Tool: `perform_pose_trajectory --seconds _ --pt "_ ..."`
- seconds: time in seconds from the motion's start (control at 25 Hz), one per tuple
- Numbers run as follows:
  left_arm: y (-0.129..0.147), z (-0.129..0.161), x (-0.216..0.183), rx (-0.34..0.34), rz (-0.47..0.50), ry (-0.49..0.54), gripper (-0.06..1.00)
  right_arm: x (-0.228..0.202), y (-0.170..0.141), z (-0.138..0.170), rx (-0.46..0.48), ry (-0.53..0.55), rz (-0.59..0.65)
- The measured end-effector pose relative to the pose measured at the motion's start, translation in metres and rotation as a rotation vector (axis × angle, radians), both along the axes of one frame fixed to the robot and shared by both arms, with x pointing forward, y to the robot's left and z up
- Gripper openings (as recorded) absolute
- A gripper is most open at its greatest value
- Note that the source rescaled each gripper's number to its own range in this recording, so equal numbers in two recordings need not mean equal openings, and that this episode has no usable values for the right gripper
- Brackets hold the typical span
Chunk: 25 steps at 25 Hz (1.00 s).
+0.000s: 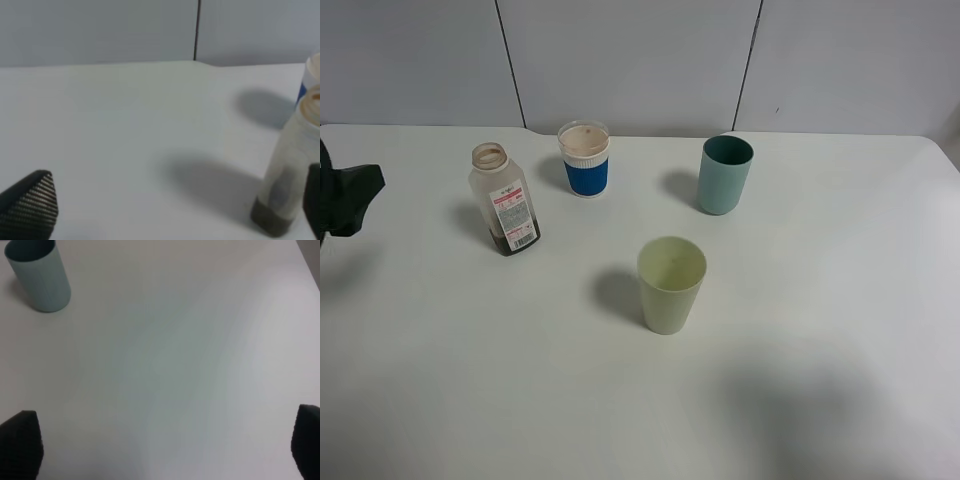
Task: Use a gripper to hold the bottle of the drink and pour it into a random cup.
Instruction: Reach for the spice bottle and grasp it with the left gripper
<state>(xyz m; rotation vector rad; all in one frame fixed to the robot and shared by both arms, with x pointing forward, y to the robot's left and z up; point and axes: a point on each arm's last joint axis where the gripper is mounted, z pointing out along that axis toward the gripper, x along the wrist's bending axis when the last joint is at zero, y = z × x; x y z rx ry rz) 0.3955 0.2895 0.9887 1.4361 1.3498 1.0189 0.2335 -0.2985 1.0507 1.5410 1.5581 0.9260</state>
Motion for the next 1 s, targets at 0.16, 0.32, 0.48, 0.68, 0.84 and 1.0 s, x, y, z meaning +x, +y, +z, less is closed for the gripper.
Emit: perform_pose_trajectory --seconds 0.16,0.32,0.48,0.68,0.84,1.0 --pt "-0.002 -0.018 0.007 0.034 -0.027 -0.013 0.86 0.0 0.0 0.0 0.0 0.0 0.0" --pt "-0.004 -0.044 0.004 0.047 -0.05 0.04 0.73 0.0 0.0 0.0 0.0 0.0 0.0" --pt "-0.007 -0.057 0.004 0.003 -0.072 0.044 0.68 0.0 0.0 0.0 0.0 0.0 0.0" --pt "-0.016 -0.063 0.012 -0.117 -0.135 0.011 0.67 0.0 0.0 0.0 0.0 0.0 0.0" --pt "-0.019 -0.074 0.015 -0.154 -0.162 0.05 0.67 0.0 0.0 0.0 0.0 0.0 0.0" --pt "-0.021 -0.085 0.017 -0.125 -0.183 0.081 0.67 0.0 0.0 0.0 0.0 0.0 0.0"
